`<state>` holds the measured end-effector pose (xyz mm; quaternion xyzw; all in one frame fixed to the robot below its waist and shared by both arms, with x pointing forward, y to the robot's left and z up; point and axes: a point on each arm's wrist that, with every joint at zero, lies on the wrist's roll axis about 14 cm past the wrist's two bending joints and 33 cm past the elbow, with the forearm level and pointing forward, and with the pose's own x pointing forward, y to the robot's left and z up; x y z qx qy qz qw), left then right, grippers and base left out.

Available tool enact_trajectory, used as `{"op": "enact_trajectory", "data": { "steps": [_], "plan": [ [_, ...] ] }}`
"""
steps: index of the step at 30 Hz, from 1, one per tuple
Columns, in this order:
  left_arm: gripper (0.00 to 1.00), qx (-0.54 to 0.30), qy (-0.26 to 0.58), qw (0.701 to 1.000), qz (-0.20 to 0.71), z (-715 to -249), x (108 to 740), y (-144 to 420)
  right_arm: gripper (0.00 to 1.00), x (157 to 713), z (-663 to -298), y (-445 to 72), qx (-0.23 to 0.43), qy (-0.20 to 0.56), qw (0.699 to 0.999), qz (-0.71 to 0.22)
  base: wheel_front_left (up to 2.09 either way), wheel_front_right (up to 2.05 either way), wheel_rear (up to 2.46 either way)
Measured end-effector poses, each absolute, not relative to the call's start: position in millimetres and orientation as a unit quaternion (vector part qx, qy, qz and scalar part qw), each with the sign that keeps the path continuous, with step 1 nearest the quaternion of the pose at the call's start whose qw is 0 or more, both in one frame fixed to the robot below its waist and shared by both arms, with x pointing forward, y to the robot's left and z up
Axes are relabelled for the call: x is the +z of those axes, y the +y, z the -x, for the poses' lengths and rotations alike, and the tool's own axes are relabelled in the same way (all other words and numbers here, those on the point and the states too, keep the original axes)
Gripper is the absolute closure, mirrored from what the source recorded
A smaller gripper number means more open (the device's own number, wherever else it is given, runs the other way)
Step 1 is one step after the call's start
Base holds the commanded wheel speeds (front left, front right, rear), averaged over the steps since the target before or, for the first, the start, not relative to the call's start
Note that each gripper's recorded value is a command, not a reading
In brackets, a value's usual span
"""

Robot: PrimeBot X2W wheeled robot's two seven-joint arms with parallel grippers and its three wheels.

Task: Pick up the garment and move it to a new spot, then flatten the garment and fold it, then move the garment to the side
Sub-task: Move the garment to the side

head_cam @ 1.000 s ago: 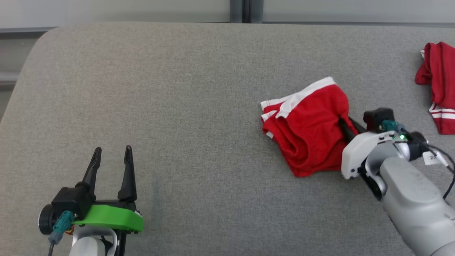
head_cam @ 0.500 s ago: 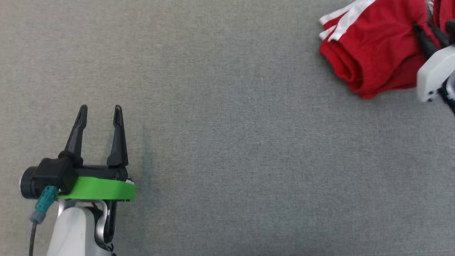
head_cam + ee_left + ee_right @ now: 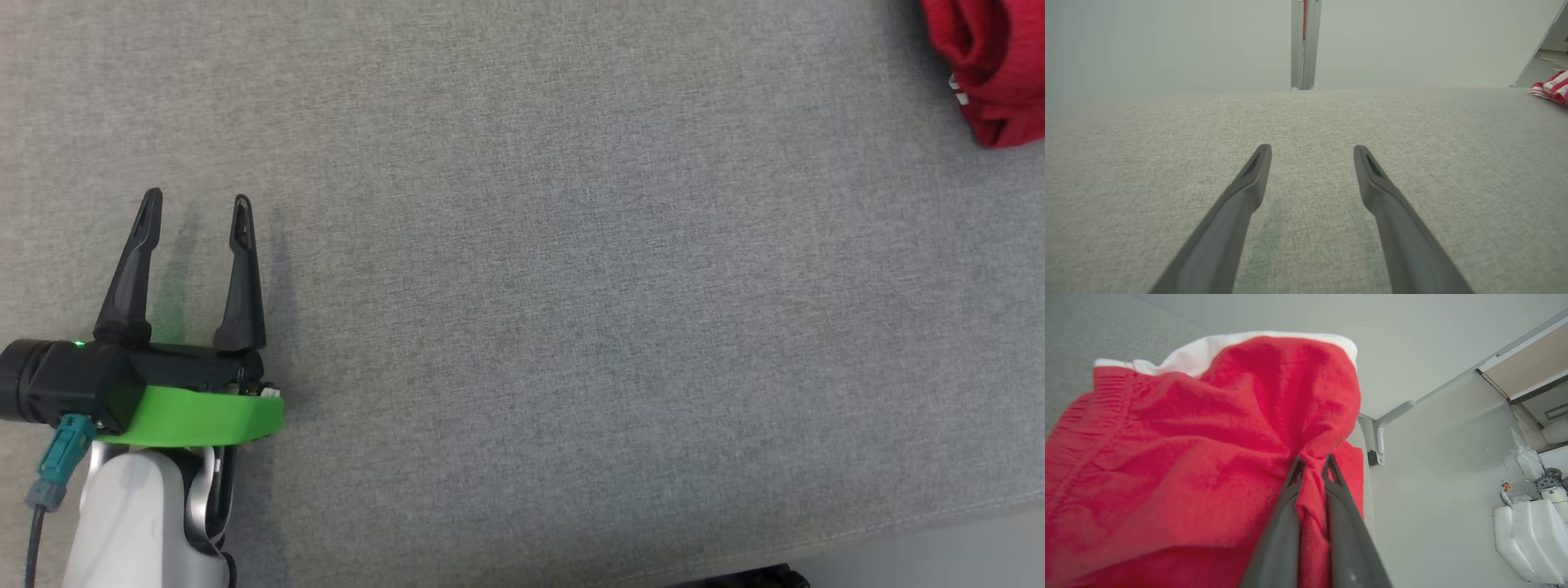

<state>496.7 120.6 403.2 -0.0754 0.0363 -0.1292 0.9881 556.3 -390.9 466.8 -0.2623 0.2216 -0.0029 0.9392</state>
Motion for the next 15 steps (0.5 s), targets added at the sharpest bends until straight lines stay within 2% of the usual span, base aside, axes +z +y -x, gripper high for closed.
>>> {"op": "enact_trajectory", "data": {
  "steps": [9, 10, 12, 15],
  "plan": [
    [0.0, -0.147, 0.041, 0.985, 0.079, -503, 391, 110, 1.0, 463, -553, -426, -0.045, 0.255, 0.923, 0.286, 0.0, 0.0, 0.0],
    [0.0, -0.147, 0.04, 0.985, 0.079, -503, 392, 110, 0.87, 462, -553, -427, -0.047, 0.257, 0.922, 0.286, 0.0, 0.0, 0.0],
    [0.0, -0.146, 0.038, 0.986, 0.078, -503, 393, 111, 0.0, 466, -556, -429, -0.052, 0.249, 0.924, 0.286, 0.0, 0.0, 0.0],
    [0.0, -0.145, 0.035, 0.986, 0.076, -503, 396, 112, 0.0, 475, -562, -428, -0.053, 0.223, 0.928, 0.293, 0.0, 0.0, 0.0]
  ]
}}
